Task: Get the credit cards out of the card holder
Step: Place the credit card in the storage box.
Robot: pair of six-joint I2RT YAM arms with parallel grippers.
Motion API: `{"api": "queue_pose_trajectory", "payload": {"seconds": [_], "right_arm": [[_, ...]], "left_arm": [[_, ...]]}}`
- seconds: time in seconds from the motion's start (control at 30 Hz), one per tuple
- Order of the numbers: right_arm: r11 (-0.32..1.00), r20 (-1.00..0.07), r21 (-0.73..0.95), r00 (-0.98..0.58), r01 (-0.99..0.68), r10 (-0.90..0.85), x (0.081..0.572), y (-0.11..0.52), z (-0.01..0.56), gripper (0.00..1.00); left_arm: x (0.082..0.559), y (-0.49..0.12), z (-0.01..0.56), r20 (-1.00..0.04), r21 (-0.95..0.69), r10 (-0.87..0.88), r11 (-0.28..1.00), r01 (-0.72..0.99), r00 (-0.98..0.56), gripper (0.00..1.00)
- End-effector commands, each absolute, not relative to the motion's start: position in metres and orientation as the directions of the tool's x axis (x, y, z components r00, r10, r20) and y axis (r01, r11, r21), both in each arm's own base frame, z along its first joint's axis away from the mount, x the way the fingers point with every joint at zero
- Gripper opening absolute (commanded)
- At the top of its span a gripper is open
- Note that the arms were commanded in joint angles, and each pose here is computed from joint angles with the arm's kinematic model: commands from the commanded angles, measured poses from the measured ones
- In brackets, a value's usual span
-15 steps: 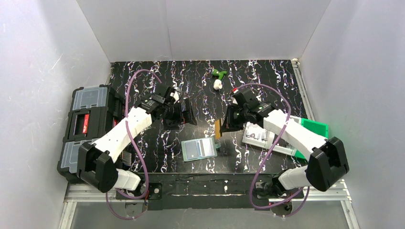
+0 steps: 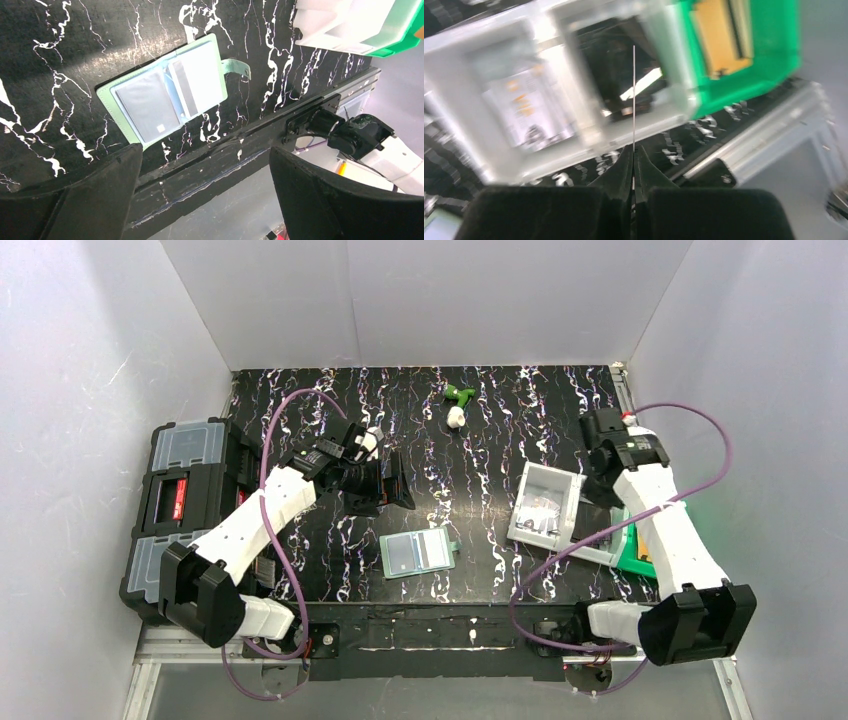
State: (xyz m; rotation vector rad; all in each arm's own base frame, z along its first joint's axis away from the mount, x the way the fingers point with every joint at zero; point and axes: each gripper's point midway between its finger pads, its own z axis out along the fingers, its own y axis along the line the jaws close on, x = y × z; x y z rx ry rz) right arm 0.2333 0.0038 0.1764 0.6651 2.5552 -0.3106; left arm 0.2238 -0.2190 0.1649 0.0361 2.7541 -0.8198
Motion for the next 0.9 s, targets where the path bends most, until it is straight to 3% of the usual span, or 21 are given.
{"api": "queue_pose_trajectory", "payload": {"seconds": [0.0, 0.37, 0.73, 0.87], "right_arm": [[0.724, -0.518, -0.322, -0.754, 0.61, 0.405, 0.206, -0.069, 0.188, 0.01], [0.481, -0.466, -0.517, -0.705, 0.708, 0.535, 0.207, -0.13, 0.176, 0.01], [0.488, -0.398, -0.53, -0.712, 0.694, 0.579, 0.213, -0.135, 0.161, 0.01], [0.507, -0.381, -0.516, -0.715, 0.69, 0.586, 0.214, -0.132, 0.158, 0.3]], "left_arm": [[0.215, -0.225, 0.182, -0.271, -0.571, -0.017, 0.808, 0.146, -0.962, 0.98], [0.207, -0.23, 0.189, -0.252, -0.585, 0.031, 0.792, 0.178, -0.967, 0.98], [0.201, -0.226, 0.188, -0.254, -0.583, 0.036, 0.791, 0.183, -0.967, 0.98], [0.2, -0.225, 0.186, -0.25, -0.576, 0.038, 0.797, 0.18, -0.968, 0.98]]}}
